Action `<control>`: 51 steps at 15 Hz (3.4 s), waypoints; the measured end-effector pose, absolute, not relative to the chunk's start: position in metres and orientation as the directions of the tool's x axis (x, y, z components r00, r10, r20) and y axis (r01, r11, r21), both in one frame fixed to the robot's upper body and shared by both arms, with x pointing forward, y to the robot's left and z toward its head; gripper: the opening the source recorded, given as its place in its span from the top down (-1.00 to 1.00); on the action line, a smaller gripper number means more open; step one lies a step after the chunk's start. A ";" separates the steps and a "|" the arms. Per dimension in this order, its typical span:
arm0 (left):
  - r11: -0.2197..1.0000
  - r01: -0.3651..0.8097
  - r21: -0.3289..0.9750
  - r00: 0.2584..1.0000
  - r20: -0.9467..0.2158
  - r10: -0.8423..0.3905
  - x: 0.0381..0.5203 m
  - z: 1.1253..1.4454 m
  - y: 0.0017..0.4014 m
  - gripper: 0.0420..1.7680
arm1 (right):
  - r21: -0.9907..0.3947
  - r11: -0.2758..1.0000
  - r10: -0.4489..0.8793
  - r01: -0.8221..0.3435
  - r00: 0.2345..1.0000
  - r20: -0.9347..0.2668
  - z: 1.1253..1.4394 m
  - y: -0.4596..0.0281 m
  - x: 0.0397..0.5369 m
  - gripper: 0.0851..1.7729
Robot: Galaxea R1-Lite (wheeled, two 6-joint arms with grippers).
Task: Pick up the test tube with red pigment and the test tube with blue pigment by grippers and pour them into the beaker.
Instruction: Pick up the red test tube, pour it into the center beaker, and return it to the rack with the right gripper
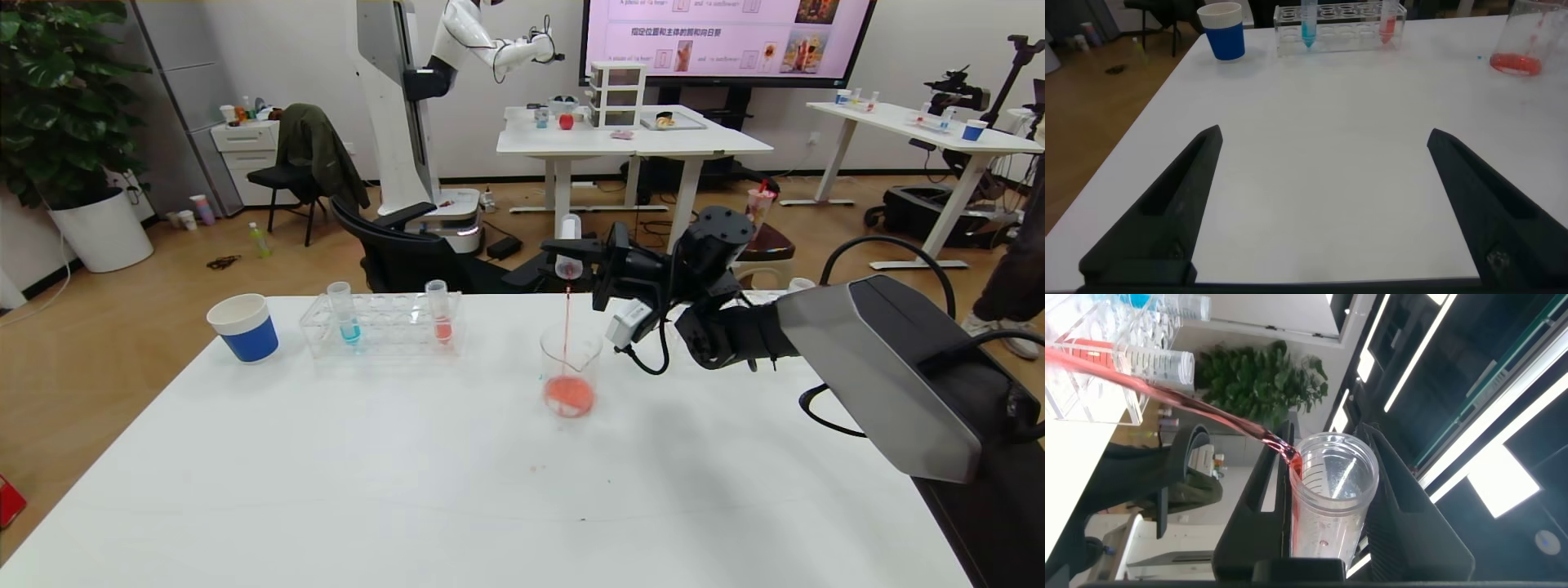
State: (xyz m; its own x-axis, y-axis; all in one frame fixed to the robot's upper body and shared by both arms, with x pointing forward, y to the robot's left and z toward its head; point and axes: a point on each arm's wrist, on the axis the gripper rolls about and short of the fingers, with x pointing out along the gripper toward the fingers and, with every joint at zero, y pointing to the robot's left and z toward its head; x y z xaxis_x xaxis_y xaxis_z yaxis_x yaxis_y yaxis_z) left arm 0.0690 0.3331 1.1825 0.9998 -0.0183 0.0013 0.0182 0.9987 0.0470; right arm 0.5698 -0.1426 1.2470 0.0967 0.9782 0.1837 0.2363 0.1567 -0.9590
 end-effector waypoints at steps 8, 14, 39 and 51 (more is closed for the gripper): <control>0.999 0.018 0.047 1.000 0.001 -0.018 0.069 1.182 0.333 -0.98 | -0.975 0.160 0.976 0.154 0.123 0.180 1.243 -0.146 0.569 0.49; 0.999 0.018 0.047 1.000 0.001 -0.018 0.069 1.182 0.333 -0.98 | -0.899 0.405 0.898 -0.169 0.260 0.355 1.263 -0.151 0.542 0.49; 0.999 0.018 0.047 1.000 0.001 -0.018 0.069 1.182 0.333 -0.98 | 0.020 0.976 0.216 -0.217 0.975 0.044 1.314 -0.342 0.445 0.49; 0.999 0.018 0.047 1.000 0.001 -0.018 0.069 1.182 0.333 -0.98 | 0.013 0.998 -0.054 0.054 0.999 -0.006 1.294 -0.471 0.469 0.49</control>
